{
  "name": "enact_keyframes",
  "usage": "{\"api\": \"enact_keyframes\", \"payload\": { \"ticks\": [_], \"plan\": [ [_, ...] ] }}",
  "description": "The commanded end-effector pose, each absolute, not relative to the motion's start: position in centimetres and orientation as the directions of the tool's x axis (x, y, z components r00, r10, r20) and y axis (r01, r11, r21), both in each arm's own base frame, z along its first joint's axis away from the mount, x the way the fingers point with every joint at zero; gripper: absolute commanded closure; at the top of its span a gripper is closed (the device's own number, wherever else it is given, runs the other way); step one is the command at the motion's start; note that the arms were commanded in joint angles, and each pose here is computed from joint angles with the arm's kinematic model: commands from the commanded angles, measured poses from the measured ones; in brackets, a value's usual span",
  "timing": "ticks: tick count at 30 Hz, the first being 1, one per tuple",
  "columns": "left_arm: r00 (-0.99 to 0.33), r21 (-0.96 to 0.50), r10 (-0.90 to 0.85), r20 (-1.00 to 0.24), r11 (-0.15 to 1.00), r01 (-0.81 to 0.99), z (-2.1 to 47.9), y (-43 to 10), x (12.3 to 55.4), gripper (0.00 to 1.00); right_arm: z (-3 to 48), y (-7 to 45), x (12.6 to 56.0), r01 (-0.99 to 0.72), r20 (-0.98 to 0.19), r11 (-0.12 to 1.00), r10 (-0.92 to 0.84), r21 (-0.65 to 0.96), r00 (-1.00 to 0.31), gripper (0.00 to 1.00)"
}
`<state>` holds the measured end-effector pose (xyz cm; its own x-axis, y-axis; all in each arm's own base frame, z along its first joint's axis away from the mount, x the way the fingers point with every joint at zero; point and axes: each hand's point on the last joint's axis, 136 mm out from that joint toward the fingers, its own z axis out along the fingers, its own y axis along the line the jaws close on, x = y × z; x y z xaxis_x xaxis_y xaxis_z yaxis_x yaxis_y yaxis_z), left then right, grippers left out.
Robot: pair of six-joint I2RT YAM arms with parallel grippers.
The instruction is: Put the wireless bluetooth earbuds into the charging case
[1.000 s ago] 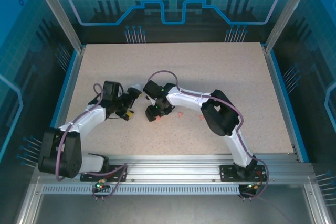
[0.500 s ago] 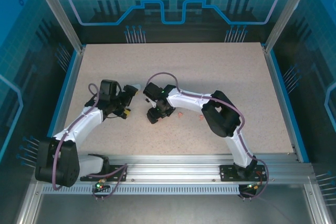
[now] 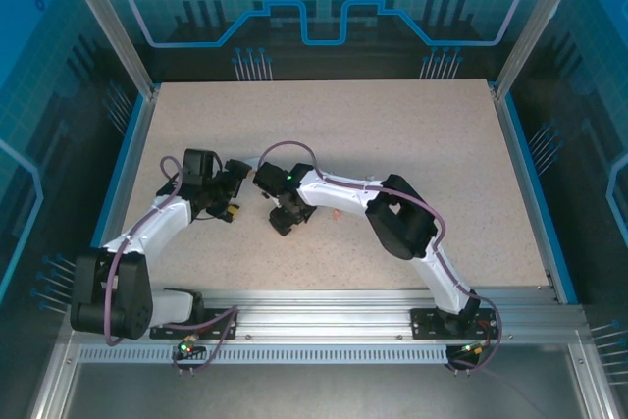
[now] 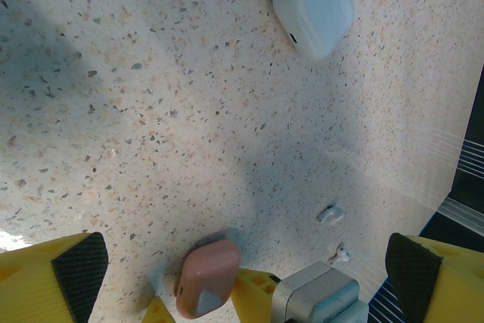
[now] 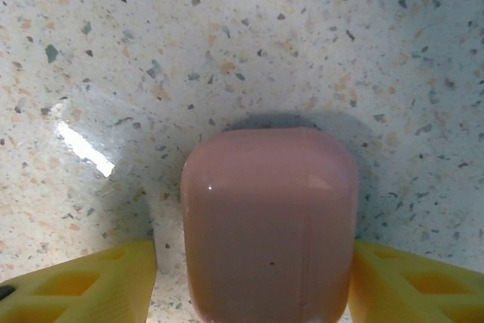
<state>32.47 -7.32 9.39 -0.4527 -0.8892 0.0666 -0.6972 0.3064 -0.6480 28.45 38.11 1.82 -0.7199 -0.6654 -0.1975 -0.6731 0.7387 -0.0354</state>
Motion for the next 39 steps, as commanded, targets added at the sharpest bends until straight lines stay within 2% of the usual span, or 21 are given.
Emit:
{"api": "enact_keyframes", "payload": {
  "ticks": [1, 6, 12, 15, 19, 25, 32, 39],
  "plan": [
    [-0.464, -0.665, -0.883, 0.069, 0.306, -0.681, 10.5, -7.4, 33.2, 0.01, 1.3, 37.1, 28.2, -0.675, -0.155, 0.734, -0.677, -0.072, -0.719, 0.35],
    [-0.473, -0.673, -0.879, 0.063, 0.313, -0.671, 10.7, -7.5, 33.4, 0.01, 0.8, 36.7, 28.4, -0.665, -0.149, 0.744, -0.666, -0.067, -0.731, 0.38],
    [-0.506, -0.696, -0.862, 0.037, 0.341, -0.632, 11.6, -7.8, 34.0, 0.01, 1.0, 36.3, 28.9, -0.654, -0.159, 0.755, -0.651, -0.041, -0.742, 0.55],
    [-0.533, -0.707, -0.846, 0.017, 0.366, -0.604, 12.0, -8.1, 34.3, 0.01, 1.5, 36.3, 29.0, -0.658, -0.182, 0.752, -0.650, -0.022, -0.738, 0.60],
    [-0.604, -0.721, -0.797, -0.027, 0.434, -0.540, 12.4, -8.7, 34.7, 0.01, 3.2, 36.2, 29.2, -0.668, -0.234, 0.744, -0.648, 0.011, -0.725, 0.61],
    [-0.782, -0.762, -0.622, -0.054, 0.531, -0.370, 12.5, -11.8, 34.8, 0.01, 6.3, 35.4, 29.9, -0.679, -0.319, 0.729, -0.626, 0.085, -0.712, 0.61],
    [-0.872, -0.841, -0.490, -0.007, 0.475, -0.260, 11.6, -15.3, 34.3, 0.03, 9.0, 34.1, 30.6, -0.722, -0.420, 0.652, -0.602, 0.231, -0.679, 0.62],
    [-0.940, -0.873, -0.339, -0.046, 0.470, -0.127, 12.0, -17.8, 33.8, 0.06, 11.0, 33.2, 30.2, -0.789, -0.501, 0.528, -0.613, 0.314, -0.610, 0.61]
  ]
}}
